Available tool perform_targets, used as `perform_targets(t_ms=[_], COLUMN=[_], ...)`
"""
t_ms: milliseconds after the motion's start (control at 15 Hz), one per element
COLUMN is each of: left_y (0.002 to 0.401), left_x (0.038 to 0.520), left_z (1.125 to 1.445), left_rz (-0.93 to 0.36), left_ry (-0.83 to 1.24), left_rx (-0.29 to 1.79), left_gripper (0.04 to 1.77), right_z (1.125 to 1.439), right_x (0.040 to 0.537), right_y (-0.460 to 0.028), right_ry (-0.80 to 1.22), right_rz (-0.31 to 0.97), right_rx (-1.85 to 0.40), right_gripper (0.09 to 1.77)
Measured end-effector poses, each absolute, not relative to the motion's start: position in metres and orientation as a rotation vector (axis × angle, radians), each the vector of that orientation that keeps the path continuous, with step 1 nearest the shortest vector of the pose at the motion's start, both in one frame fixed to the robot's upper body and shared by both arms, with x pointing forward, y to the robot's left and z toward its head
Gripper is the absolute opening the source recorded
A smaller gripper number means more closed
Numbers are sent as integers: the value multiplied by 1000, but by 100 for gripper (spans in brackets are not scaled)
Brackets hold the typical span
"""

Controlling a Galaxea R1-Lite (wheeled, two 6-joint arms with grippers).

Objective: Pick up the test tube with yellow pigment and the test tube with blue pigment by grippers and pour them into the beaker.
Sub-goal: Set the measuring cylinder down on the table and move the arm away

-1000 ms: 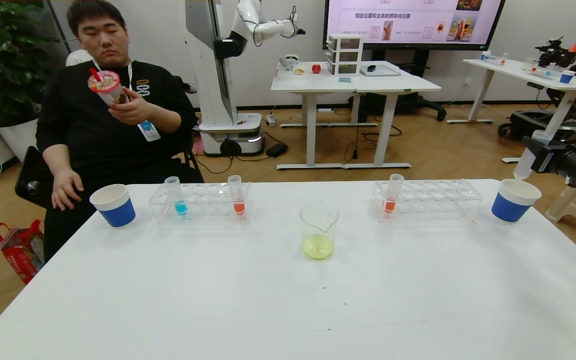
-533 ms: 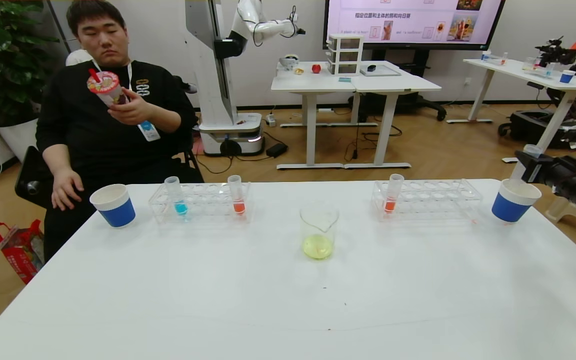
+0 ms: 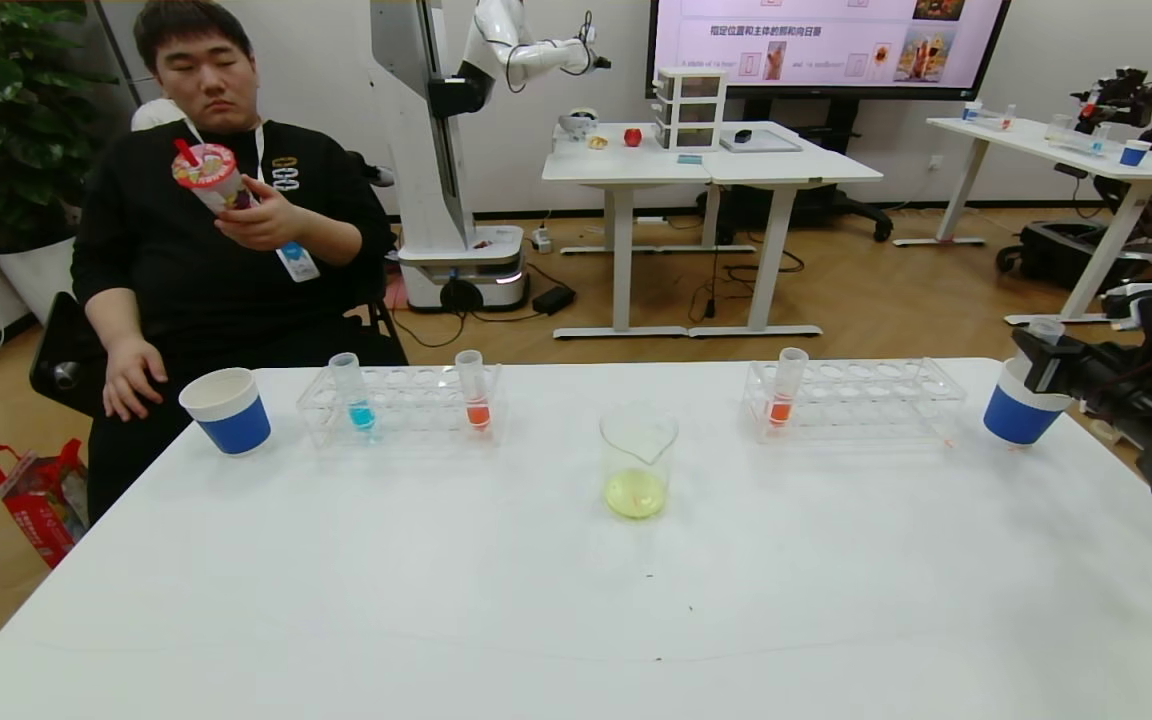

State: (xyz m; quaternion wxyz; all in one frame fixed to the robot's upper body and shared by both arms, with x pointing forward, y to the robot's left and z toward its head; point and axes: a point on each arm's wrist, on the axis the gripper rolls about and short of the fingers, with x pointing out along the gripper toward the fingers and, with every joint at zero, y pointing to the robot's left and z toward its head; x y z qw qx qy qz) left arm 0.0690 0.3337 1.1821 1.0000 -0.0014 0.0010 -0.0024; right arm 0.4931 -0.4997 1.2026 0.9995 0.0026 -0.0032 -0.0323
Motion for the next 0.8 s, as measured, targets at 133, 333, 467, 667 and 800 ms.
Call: perform_targets(t_ms=[133, 333, 467, 667, 800], left_y=[334, 334, 334, 334, 334], left_x=[69, 69, 69, 69, 69], left_z=[1182, 1182, 1182, 1182, 1182], left_rz=[-5, -5, -5, -5, -5], left_ry=[2, 2, 2, 2, 2], left_rx=[-3, -2, -3, -3, -3], left_gripper=[175, 175, 175, 175, 175], right_z=[1200, 1198, 1198, 1201, 1203], right_x=[495, 494, 494, 494, 494], right_y=[-499, -498, -498, -497, -497], right_ry=[-2, 3, -6, -24, -52], right_rz=[-62, -57, -55, -52, -51], right_rx=[7, 8, 5, 0, -11], right_gripper=[51, 51, 65, 161, 174])
